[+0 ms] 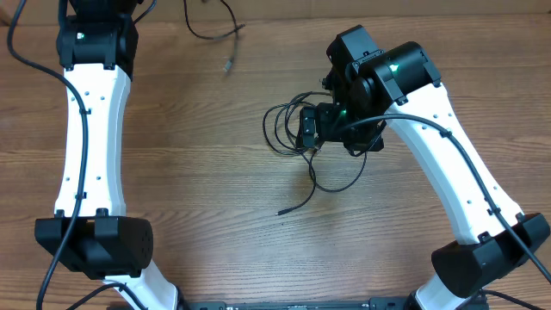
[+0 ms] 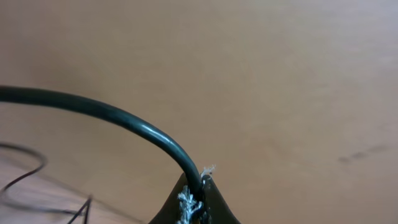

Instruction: Untangle cables

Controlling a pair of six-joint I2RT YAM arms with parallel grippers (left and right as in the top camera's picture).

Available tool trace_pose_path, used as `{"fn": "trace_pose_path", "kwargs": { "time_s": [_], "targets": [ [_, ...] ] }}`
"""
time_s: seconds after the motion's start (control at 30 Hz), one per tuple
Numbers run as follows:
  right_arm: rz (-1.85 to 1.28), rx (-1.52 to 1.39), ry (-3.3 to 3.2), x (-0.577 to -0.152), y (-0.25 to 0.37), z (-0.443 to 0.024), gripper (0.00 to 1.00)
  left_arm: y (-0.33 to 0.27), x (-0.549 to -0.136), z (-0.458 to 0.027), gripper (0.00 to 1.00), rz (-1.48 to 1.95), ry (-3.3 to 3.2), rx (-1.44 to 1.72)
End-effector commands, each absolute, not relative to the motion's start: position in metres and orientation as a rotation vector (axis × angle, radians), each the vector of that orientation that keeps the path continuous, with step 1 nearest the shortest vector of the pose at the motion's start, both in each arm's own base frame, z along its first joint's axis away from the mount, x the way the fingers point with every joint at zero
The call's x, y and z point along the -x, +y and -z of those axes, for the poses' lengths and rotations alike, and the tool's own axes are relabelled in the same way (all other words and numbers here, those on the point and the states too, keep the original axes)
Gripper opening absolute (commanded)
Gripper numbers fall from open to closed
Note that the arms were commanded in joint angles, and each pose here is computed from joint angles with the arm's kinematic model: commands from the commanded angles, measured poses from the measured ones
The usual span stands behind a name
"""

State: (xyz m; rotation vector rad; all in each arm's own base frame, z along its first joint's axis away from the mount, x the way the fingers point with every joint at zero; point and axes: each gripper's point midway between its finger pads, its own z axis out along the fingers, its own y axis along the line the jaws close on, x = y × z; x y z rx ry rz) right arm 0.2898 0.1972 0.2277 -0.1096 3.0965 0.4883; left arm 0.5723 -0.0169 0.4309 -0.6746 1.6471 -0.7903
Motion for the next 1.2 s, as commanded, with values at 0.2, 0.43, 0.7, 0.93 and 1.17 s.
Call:
{"fn": "trace_pose_path", "kwargs": {
  "time_s": [0.2,0.43,0.7,0.93,1.17],
  "targets": [
    [-0.484,0.121,3.108,-0.283,0.196,-0.230,1.00,0.117,-0.591,-0.342,0.04,0.386,1.747,0.842],
    [-0.468,0.103,3.142,-0.276,0.192,-0.230,1.00,0.234,-0.582,-0.266,0.04,0.134,1.825,0.941],
    [-0.475,0.156,3.130,-0.273,0.203,-0.230,1.00,0.296,-0.542,-0.218,1.00,0.009,1.950,1.019],
    [-0.488,0.238,3.110,-0.267,0.219,-0.230,1.00,0.265,-0.531,-0.191,0.99,0.146,2.146,0.931],
    [-0.500,0.319,3.092,-0.259,0.234,-0.231,1.00,0.268,-0.489,-0.142,0.97,-0.136,2.316,1.082]
  ]
}}
